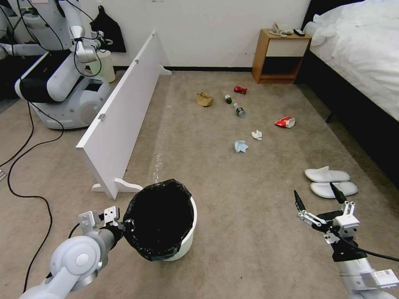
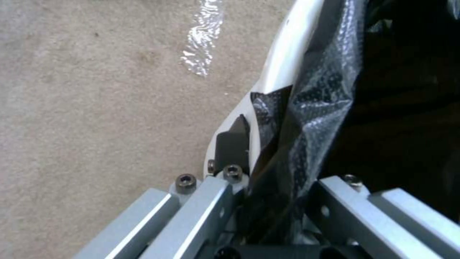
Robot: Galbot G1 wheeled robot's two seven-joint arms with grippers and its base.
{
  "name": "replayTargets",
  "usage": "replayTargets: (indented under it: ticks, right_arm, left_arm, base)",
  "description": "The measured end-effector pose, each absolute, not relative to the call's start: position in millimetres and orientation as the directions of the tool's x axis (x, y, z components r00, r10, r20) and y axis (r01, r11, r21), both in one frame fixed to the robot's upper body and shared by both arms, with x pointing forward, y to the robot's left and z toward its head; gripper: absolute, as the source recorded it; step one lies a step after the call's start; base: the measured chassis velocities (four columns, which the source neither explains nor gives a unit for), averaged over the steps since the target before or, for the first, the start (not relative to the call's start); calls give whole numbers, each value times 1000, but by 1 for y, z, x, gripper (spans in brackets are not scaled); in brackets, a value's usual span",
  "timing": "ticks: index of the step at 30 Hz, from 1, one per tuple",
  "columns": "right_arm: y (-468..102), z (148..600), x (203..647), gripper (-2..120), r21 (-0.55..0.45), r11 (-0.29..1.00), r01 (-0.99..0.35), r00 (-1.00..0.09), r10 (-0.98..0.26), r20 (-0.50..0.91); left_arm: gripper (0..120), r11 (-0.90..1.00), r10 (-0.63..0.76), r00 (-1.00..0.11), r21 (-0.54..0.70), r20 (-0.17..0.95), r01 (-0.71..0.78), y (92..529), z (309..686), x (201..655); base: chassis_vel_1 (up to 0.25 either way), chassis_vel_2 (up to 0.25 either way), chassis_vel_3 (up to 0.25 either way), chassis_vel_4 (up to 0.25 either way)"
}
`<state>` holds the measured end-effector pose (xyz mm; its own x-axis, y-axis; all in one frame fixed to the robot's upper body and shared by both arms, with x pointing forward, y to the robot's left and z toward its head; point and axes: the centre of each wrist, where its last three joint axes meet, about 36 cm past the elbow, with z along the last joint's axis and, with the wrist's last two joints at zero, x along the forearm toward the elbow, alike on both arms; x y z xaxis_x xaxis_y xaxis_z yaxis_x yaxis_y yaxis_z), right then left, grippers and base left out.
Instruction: Pick up the trash bin, then pick up the garbage from the floor and place it into the trash bin.
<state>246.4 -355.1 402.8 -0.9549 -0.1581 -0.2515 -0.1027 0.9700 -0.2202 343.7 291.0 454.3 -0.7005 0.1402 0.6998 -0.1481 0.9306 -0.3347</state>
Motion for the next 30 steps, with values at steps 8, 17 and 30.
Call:
replayTargets:
  ticks: [8,17,30]
  right_arm:
    - [-356,405,246,100,-221,970,-101,-953,-158,-257]
    - [-355,405,245,100,-227,969,-95,-954,-154,-257]
    - [-355,407,245,100,-238,967,-92,-953,-155,-261]
  left_arm:
    - [2,920,163,-730,-369,664,-130,283,462,337]
    - [2,920,198,-790,-388,580,-54,266,482,320]
    - [2,918,241,-852,-394,465,44,241,498,298]
  base:
    - [0,0,0,0]
    - [0,0,0,0]
    - [0,0,0,0]
